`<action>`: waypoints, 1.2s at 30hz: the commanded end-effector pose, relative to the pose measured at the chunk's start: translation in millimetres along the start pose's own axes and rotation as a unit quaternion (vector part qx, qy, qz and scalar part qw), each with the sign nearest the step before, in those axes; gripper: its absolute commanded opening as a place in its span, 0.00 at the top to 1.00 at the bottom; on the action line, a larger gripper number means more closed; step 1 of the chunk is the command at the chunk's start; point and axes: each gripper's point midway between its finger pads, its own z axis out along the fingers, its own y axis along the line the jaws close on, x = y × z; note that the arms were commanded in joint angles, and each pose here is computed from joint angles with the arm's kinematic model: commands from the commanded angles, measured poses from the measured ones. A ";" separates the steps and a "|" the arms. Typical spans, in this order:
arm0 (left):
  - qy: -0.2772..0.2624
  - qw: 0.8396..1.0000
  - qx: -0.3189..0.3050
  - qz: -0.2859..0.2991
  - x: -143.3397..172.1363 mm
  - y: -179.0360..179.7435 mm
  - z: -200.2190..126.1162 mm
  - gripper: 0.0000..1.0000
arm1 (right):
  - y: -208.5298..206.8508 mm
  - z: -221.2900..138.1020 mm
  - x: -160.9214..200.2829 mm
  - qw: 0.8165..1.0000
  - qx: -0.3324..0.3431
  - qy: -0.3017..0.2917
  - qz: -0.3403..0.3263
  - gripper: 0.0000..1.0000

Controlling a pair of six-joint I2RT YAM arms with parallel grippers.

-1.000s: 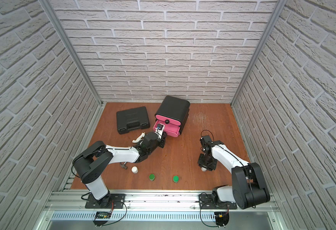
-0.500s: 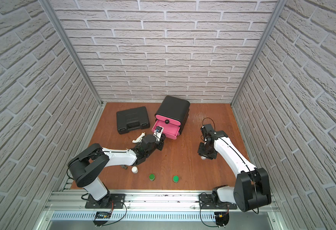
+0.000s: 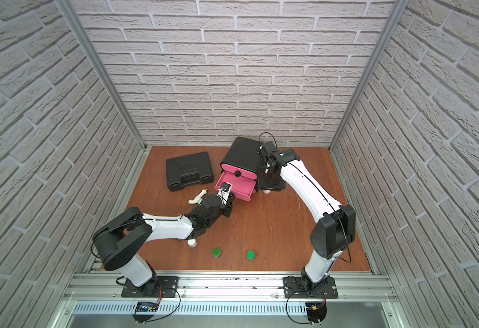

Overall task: Put the paint cans in the drawer according to color
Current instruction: Place the paint can in the drawer.

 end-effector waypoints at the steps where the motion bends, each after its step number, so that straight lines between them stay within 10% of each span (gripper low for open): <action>1: -0.090 0.996 0.003 -0.021 -51.4 -2.0 -12.6 0.70 | 22.7 -1.1 -4.4 0.999 -0.003 0.012 -0.031 0.74; 22: -0.106 0.994 0.015 -0.026 -56.2 -5.4 -14.6 0.69 | 78.9 69.6 -26.3 0.997 0.007 0.045 -0.056 0.70; 36: -0.104 0.994 0.014 -0.027 -54.5 -5.8 -13.0 0.69 | 78.2 64.1 -27.7 0.998 0.010 0.031 -0.059 0.46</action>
